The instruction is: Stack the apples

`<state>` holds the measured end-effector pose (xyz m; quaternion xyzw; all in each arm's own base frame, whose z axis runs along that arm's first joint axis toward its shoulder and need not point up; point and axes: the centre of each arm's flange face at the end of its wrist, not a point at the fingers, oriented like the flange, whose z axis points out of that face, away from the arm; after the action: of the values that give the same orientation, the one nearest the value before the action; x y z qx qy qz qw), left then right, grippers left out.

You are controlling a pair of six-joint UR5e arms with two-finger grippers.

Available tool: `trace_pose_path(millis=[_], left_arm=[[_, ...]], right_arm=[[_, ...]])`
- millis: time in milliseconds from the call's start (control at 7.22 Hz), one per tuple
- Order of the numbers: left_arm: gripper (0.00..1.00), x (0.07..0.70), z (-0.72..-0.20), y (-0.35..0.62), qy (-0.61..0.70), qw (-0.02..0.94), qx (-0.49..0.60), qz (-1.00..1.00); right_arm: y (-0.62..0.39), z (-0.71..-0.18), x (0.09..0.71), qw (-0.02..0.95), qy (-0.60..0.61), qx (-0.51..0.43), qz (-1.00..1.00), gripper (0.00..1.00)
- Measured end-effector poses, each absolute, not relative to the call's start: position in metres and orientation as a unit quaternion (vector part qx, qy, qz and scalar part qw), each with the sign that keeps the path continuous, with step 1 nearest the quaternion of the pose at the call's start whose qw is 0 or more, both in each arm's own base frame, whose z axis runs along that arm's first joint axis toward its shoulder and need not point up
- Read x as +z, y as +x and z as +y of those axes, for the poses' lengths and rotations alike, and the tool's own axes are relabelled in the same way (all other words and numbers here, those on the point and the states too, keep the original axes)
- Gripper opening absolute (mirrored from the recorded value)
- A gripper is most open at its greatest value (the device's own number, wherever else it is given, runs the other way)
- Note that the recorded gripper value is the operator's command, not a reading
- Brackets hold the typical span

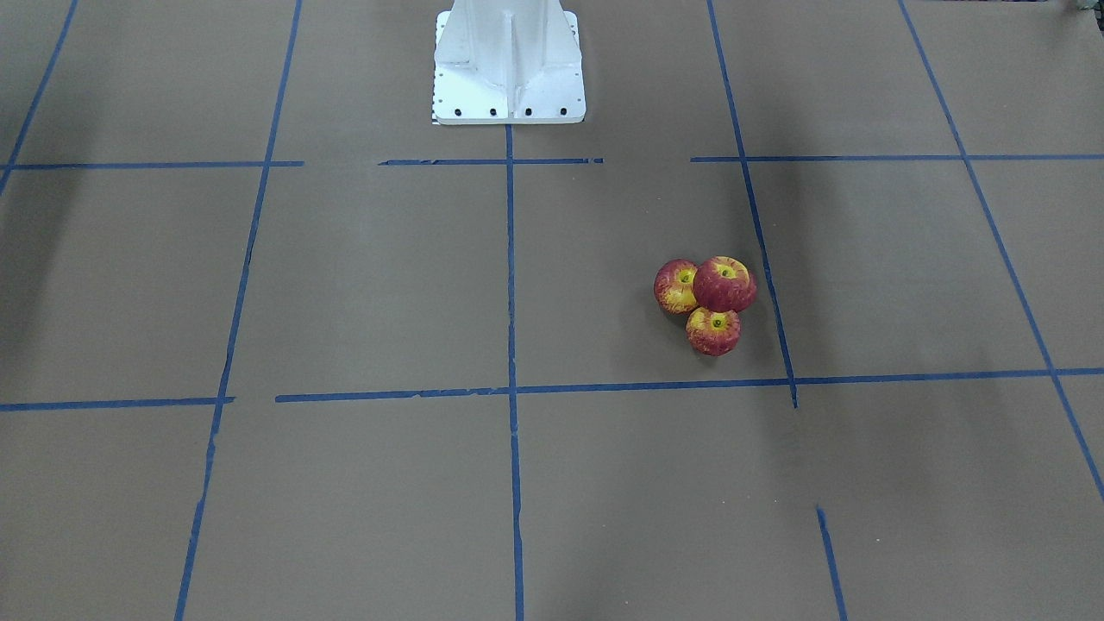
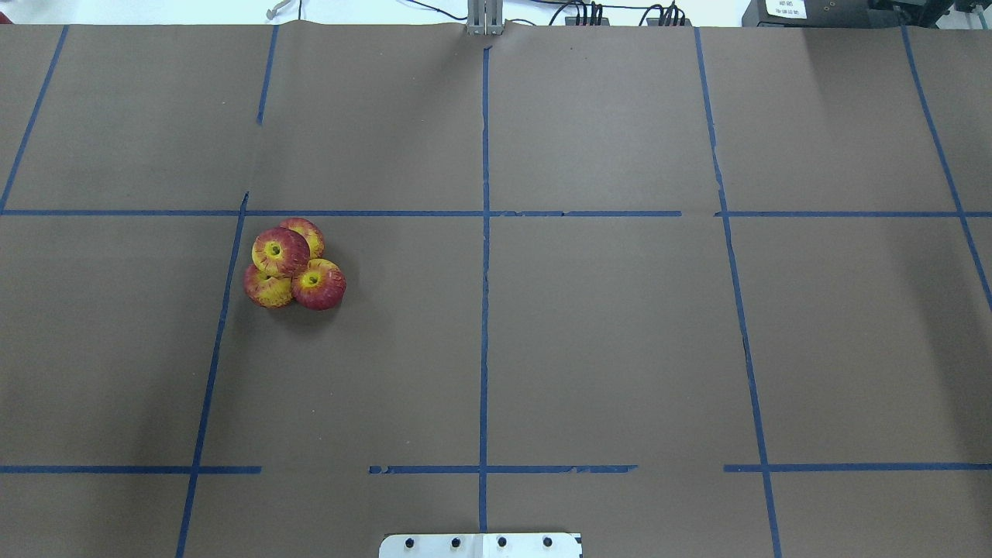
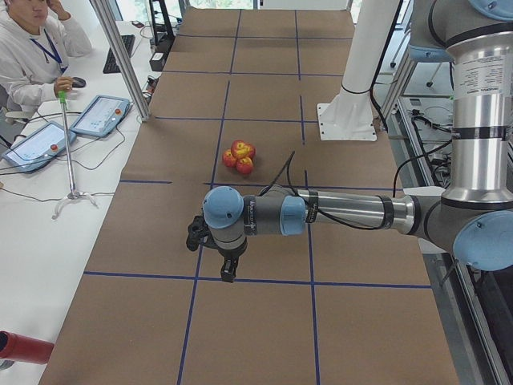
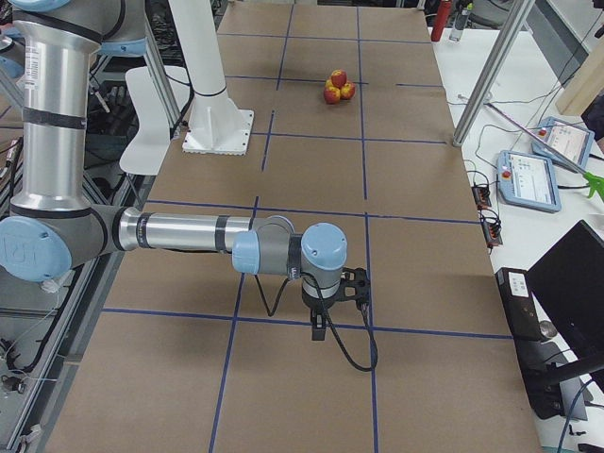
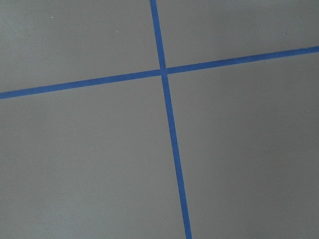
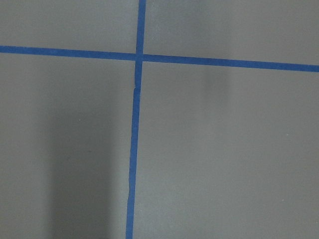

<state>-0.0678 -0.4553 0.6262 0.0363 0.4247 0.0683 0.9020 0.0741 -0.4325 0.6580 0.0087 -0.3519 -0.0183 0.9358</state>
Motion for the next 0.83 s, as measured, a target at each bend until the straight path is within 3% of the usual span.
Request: trace_pose_path(millis=[831], left_arm=[[1.00, 0.6304, -0.4558, -0.0640, 0.028, 0.897, 0.065, 0.437]], right_arm=[[0.0741, -0.4325, 0.6580, 0.936, 0.009, -0.018, -0.352, 1.00]])
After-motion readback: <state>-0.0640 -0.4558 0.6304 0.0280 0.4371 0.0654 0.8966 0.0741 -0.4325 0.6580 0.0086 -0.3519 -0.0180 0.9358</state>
